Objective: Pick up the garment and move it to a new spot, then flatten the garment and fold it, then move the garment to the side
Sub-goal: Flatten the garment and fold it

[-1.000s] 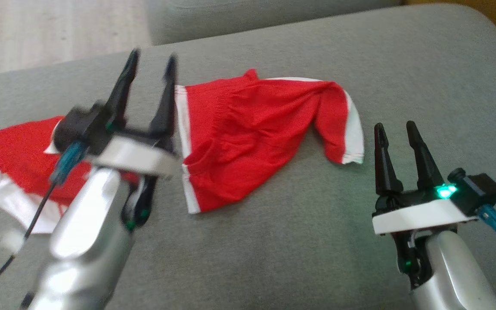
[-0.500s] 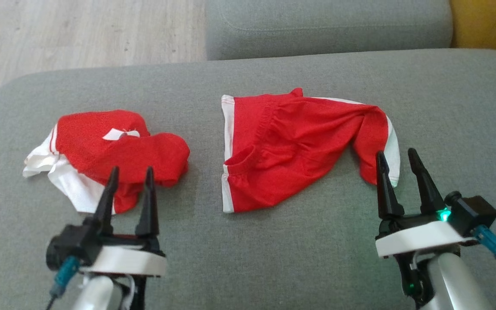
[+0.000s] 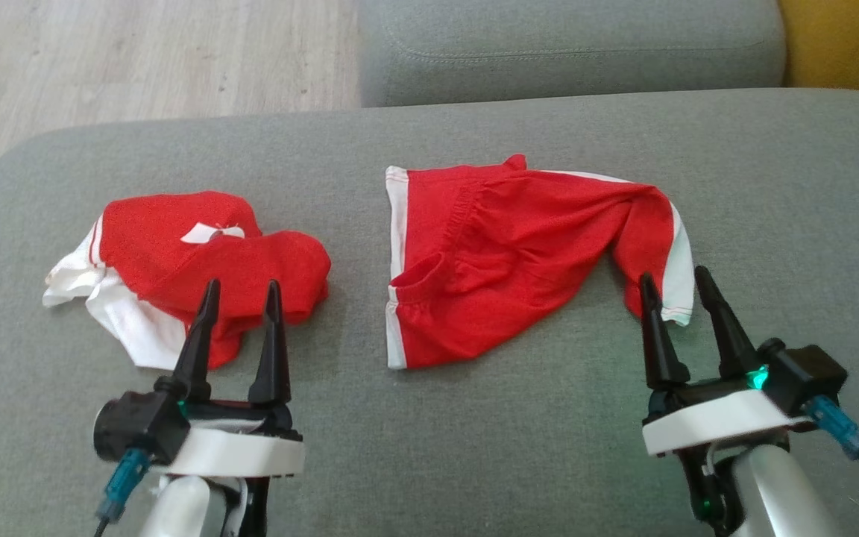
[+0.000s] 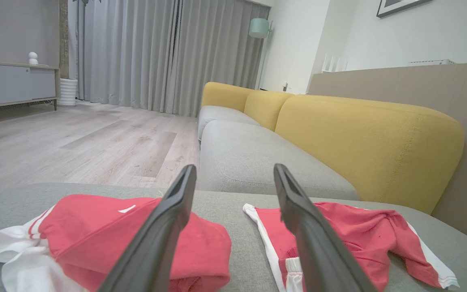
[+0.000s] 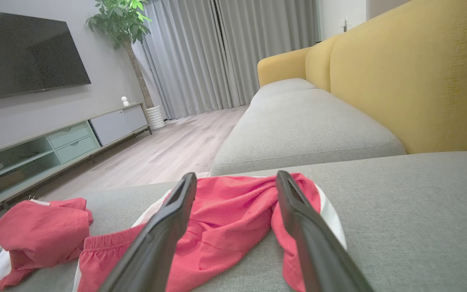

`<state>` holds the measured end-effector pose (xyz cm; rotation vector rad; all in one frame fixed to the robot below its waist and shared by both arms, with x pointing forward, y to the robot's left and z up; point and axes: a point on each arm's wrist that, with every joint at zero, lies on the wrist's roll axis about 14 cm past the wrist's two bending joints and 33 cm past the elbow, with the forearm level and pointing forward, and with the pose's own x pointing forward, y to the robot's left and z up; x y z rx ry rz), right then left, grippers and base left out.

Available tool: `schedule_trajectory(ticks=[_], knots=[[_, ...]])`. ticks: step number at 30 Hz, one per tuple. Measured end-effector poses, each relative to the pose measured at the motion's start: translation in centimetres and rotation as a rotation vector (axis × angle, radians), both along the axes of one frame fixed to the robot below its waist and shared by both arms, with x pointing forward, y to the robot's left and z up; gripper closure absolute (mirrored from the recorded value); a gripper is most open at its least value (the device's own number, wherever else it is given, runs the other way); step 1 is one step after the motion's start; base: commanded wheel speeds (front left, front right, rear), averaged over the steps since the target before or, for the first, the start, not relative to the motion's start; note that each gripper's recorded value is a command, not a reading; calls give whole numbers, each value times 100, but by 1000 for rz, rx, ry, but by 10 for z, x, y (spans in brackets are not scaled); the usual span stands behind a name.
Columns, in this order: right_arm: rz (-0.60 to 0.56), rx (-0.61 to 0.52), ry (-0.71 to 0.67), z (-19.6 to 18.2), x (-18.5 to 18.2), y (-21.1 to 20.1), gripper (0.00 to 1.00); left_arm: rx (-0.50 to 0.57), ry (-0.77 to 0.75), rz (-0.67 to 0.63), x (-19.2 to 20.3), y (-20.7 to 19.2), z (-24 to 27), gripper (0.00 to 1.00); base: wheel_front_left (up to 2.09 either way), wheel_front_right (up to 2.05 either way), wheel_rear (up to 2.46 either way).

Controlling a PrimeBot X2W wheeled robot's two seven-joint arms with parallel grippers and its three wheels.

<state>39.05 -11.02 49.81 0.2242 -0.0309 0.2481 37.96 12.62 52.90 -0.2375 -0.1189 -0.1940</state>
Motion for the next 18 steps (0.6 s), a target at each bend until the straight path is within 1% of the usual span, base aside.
schedule_trajectory(ticks=[8,11,13,14,15,16,18], knots=[[106,-70,38,-18,4,33,0,-3,27,15,-3,6,-11,0,0,0,0],[147,-115,52,-23,17,45,0,-2,42,29,-4,11,-16,0,0,0,0],[180,-166,68,-26,29,54,0,-6,52,36,-5,13,-19,0,0,0,0],[180,-166,68,-26,29,54,0,-6,52,36,-5,13,-19,0,0,0,0],[195,-192,72,-27,36,59,0,-4,57,37,-5,13,-21,0,0,0,0],[219,-229,92,-30,50,67,0,-4,66,45,-3,15,-24,0,0,0,0],[231,-249,104,-32,57,72,0,-4,67,49,-3,17,-24,0,0,0,0]])
